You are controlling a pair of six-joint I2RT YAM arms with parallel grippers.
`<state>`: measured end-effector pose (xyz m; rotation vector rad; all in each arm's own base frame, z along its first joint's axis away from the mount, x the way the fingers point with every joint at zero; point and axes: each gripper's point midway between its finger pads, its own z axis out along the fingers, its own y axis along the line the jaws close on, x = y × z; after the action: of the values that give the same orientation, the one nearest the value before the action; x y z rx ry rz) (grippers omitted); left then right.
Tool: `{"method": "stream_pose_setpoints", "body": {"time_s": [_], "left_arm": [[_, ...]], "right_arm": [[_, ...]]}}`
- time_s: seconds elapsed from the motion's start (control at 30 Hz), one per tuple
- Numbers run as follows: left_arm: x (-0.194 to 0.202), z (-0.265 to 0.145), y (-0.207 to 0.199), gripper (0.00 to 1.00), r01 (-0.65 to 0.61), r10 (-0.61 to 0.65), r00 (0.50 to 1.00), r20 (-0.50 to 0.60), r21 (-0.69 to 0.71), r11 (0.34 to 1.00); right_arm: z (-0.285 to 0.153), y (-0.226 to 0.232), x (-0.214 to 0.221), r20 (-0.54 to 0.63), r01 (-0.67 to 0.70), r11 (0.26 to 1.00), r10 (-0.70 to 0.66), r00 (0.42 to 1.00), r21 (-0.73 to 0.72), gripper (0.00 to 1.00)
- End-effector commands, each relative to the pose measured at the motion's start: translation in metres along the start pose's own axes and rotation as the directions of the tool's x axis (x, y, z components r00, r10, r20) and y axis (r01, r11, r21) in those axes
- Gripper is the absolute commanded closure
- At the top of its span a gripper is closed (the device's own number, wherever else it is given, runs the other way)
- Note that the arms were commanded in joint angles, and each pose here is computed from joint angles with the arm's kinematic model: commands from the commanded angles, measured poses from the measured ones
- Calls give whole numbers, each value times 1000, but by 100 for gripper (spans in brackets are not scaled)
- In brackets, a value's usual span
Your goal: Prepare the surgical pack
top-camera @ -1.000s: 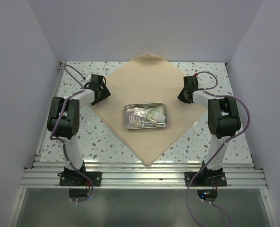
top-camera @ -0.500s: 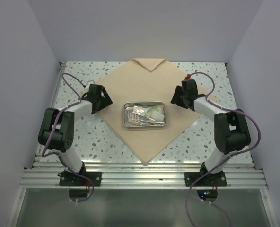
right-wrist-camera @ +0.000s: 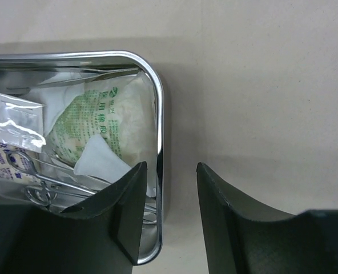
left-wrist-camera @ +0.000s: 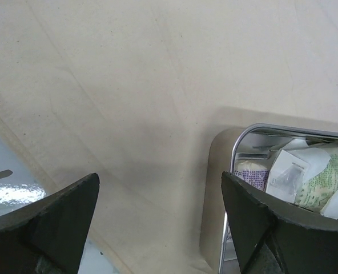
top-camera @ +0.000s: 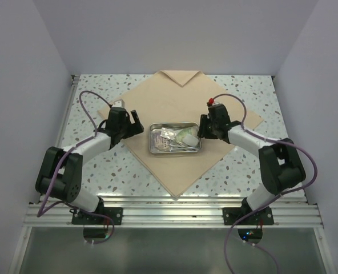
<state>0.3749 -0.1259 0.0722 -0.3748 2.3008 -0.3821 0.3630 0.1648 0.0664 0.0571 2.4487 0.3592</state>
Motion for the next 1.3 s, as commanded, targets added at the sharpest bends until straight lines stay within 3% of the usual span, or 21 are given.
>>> {"method": "stream_pose_setpoints", "body": {"time_s": [0.0,0.13,0.27,0.37,0.63,0.7,0.73,0.87,0.93,1.1,1.27], "left_arm": [[-6,-4,-10,9,-39,38,999,31,56,998],[-4,-2,-9,9,-44,42,999,27,57,997],[-1,1,-9,9,-47,46,999,22,64,997],[0,2,-9,9,-50,49,999,19,66,997],[-2,1,-9,9,-63,61,998,26,71,996],[-2,1,-10,9,-60,58,998,26,76,995],[-1,2,-11,9,-59,58,998,23,78,995],[-2,-1,-11,9,-65,63,998,30,82,995],[-1,-3,-10,9,-70,67,997,35,79,994],[2,-9,-3,9,-87,85,996,36,51,995],[4,-20,-3,9,-93,90,995,50,64,994]], "right_arm": [[10,-1,11,-53,35,999,-35,998,13,57],[19,-2,15,-64,24,999,-22,998,30,62],[26,-4,13,-65,-16,998,19,998,57,82],[28,-5,12,-52,-49,996,53,997,69,90],[28,-11,2,-17,-76,990,79,997,122,99],[28,-12,1,-15,-70,989,72,997,129,95],[27,-11,-3,-9,-68,989,69,998,129,79],[14,-15,-14,15,-41,987,40,999,155,53],[-2,-17,-26,62,-27,985,17,998,169,47],[-50,-12,-38,155,13,992,-33,987,125,44],[-85,33,6,96,288,957,-283,954,-41,34]]}}
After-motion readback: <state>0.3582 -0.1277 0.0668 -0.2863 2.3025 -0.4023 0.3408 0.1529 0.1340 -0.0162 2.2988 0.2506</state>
